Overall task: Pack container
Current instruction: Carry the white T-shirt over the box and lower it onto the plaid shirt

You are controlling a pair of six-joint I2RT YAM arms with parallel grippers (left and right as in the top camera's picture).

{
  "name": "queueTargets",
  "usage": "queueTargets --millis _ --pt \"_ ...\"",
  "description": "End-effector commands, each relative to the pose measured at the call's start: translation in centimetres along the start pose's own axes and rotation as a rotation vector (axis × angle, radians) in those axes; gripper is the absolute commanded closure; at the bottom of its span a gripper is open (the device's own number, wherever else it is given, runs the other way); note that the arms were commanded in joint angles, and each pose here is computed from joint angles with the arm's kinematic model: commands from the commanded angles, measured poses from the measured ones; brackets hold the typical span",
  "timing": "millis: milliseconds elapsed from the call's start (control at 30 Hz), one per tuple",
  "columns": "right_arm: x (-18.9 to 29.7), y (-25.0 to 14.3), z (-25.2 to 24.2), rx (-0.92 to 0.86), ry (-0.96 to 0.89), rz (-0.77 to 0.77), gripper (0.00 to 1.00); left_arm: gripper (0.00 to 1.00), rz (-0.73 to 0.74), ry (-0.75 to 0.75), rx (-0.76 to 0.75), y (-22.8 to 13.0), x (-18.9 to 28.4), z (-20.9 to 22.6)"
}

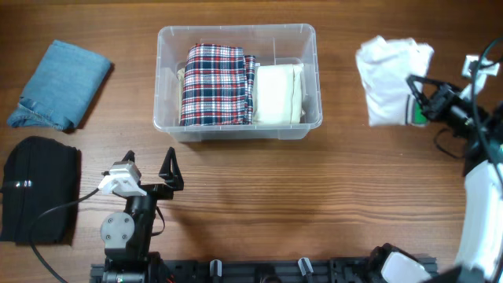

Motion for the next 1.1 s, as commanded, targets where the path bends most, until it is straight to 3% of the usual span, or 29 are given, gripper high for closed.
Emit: queueTargets --millis 0,133,400,733,1067 --pt "-0.4 0.6 7.1 0.027 0.123 -0.046 0.96 0.00 0.003 0.001 0.001 -0.2 0.0 0.0" --pt "-2.7 -0.2 12.2 0.024 0.195 -0.085 0.96 0.00 0.003 0.001 0.001 -0.2 0.0 0.0" --pt "-9.7 -3.4 17.4 -0.110 0.264 -0.113 0.96 0.00 0.003 0.001 0.001 -0.2 0.0 0.0" --pt "-21.5 -10.3 17.3 -0.447 0.418 -0.007 0.96 0.00 0.003 0.001 0.001 -0.2 0.0 0.0" --pt "-25.3 -14.7 18.7 -0.531 0.391 -0.015 0.96 0.00 0.003 0.001 0.001 -0.2 0.0 0.0"
Point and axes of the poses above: each gripper's point midway between its finger pads, its own x axis back along the fingers, its own z axis along the line the jaws close on, y = z × x, the point moved 7 cm from there along x, back along the fingers, and after that the axes turned 8 degrees about -x, right-handed, at the moved point
